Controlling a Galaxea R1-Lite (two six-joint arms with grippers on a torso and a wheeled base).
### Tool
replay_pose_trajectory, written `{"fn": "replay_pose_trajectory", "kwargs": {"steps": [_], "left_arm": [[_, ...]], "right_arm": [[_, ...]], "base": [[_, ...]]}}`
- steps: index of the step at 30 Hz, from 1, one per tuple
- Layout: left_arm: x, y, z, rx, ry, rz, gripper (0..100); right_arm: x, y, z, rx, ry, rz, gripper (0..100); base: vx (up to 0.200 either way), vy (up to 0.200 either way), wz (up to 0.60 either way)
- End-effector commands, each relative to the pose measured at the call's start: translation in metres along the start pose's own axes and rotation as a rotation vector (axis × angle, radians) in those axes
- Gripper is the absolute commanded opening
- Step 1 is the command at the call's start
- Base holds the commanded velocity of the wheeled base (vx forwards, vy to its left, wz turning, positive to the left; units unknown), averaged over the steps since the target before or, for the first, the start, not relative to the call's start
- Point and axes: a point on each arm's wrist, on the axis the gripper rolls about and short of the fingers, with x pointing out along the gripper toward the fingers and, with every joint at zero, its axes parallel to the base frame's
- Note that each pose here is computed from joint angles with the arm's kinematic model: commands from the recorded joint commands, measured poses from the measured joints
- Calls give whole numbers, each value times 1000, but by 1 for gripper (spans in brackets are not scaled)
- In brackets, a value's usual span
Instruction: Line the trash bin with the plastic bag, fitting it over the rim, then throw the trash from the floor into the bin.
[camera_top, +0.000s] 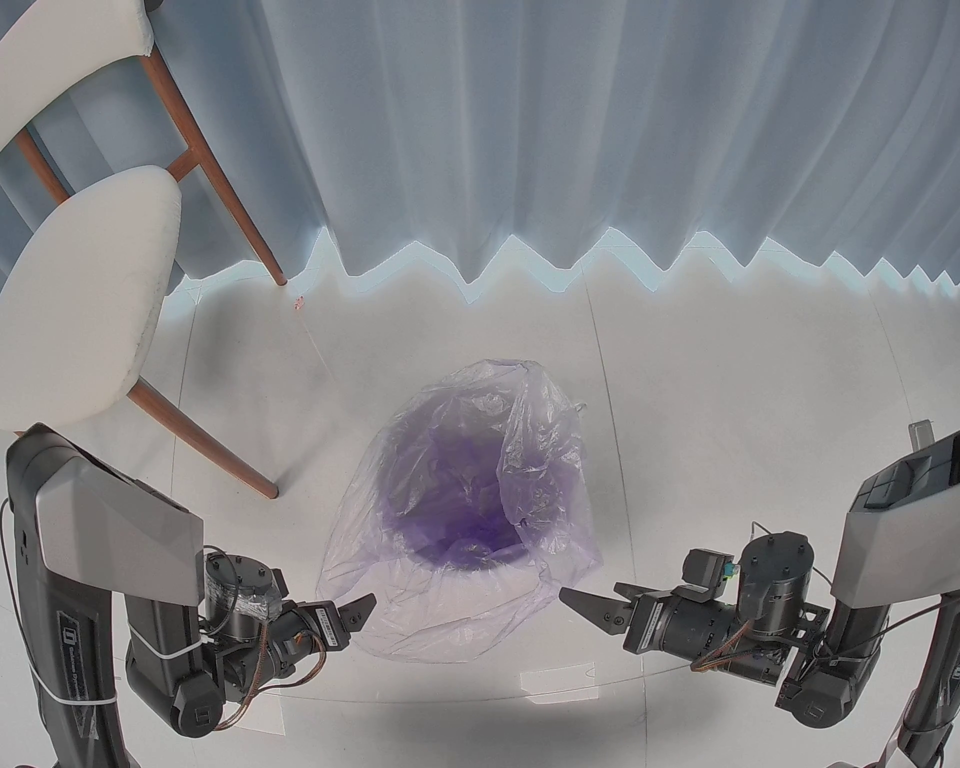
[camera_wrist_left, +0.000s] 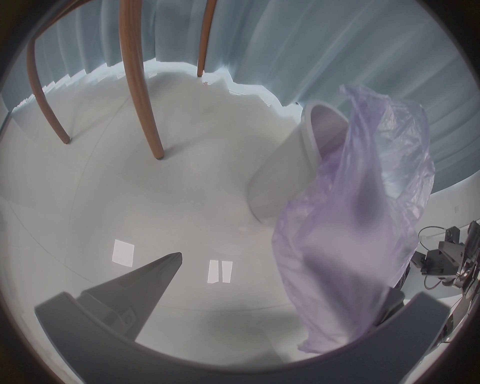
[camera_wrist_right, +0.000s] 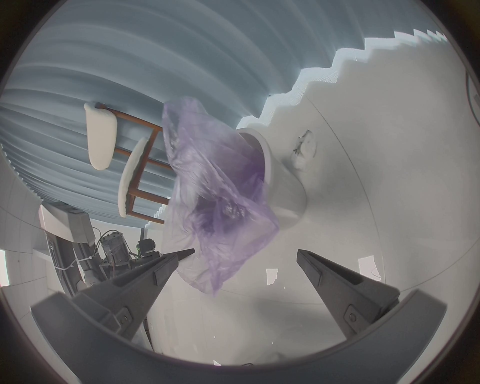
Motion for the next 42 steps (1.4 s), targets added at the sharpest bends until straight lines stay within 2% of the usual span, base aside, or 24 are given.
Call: {"fn": "replay_pose_trajectory", "kwargs": {"steps": [1,5,8,12,17,20,22,25,28,32,35,38,40,42], "left_arm": [[-25,-16,22,-11,-119,-37,100],[-58,-30,39,-12,-214,-119,100],[-71,-34,44,-9,-246,-152,100],[-106,-43,54,6,-335,-242,100],[-139,-57,62,113,-422,-396,100],[-156,-63,72,185,-494,-494,100],[-165,-61,70,231,-513,-508,100],[-173,-57,71,318,-539,-475,100],[-171,-62,80,364,-534,-454,100],[-166,-76,99,376,-511,-500,100],[-167,-88,105,368,-506,-550,100],[-169,-101,99,350,-494,-585,100],[-171,-105,99,295,-505,-576,100],[-174,-112,108,230,-526,-609,100]], "right_arm": [[-15,20,20,-22,-93,78,100],[-18,33,37,3,-162,135,100],[-19,35,39,24,-165,139,100],[-18,40,47,39,-164,134,100],[-27,60,65,156,-146,155,100],[-45,75,78,181,-114,140,100],[-55,80,77,167,-61,109,100],[-59,79,68,76,2,40,100],[-56,70,60,-56,1,-51,100],[-52,64,55,-115,-7,-83,100],[-49,63,52,-130,-22,-71,100],[-41,59,50,-130,-36,-67,100],[-35,55,48,-129,-44,-71,100],[-29,52,47,-128,-60,-67,100]], "base": [[0,0,0],[0,0,0],[0,0,0],[0,0,0],[0,0,0],[0,0,0],[0,0,0],[0,0,0],[200,0,0],[200,0,0],[133,0,0],[0,0,0],[0,0,0],[0,0,0]]}}
